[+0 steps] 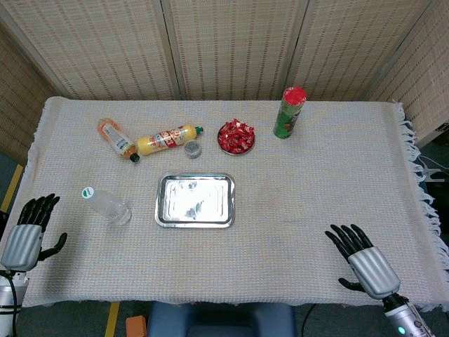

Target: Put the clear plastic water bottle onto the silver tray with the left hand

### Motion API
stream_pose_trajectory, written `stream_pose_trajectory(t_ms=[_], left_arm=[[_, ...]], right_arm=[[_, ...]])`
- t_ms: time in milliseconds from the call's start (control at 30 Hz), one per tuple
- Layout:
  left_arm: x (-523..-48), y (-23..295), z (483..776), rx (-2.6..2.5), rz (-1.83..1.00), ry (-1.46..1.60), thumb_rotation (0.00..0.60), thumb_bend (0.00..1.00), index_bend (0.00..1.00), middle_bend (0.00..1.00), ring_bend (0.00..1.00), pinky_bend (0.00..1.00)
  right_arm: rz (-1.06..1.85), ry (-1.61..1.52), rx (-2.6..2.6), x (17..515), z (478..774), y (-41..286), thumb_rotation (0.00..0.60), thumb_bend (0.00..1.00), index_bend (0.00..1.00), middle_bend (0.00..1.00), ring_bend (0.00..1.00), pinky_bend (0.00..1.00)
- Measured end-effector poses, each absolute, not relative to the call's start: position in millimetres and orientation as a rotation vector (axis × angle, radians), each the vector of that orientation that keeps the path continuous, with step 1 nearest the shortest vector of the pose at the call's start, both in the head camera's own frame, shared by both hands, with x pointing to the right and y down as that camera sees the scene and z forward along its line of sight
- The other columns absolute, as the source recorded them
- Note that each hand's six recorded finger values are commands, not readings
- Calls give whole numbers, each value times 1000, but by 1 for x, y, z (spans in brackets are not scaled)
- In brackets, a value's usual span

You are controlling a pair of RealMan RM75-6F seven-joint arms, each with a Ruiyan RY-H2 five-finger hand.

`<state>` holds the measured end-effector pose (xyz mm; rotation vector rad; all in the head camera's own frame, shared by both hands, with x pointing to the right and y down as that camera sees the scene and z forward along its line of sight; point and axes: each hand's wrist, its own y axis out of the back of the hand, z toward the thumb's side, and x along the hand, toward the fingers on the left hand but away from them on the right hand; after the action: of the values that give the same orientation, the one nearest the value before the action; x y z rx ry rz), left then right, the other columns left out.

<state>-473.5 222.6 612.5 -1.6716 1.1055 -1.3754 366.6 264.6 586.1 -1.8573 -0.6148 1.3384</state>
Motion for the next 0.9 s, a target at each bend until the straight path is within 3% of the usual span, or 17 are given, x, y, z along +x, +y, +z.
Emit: stream_pose_trajectory(t_ms=[333, 567, 900], left_arm=[[-470, 224, 622, -1879, -1316, 1278, 600, 364, 0, 0, 0, 0], [-461, 223, 663, -2143, -1235, 1531, 600, 364, 0, 0, 0, 0], [-431, 216, 700, -2202, -1215, 1543, 600, 363, 0, 0, 0, 0]], right_arm=[[1334, -598, -1872, 363, 592, 262, 600, 14, 0, 0, 0, 0], [1340, -592, -1876, 362, 594, 261, 600, 15, 0, 0, 0, 0], [1330, -598, -1873, 363, 591, 262, 600, 14, 0, 0, 0, 0]])
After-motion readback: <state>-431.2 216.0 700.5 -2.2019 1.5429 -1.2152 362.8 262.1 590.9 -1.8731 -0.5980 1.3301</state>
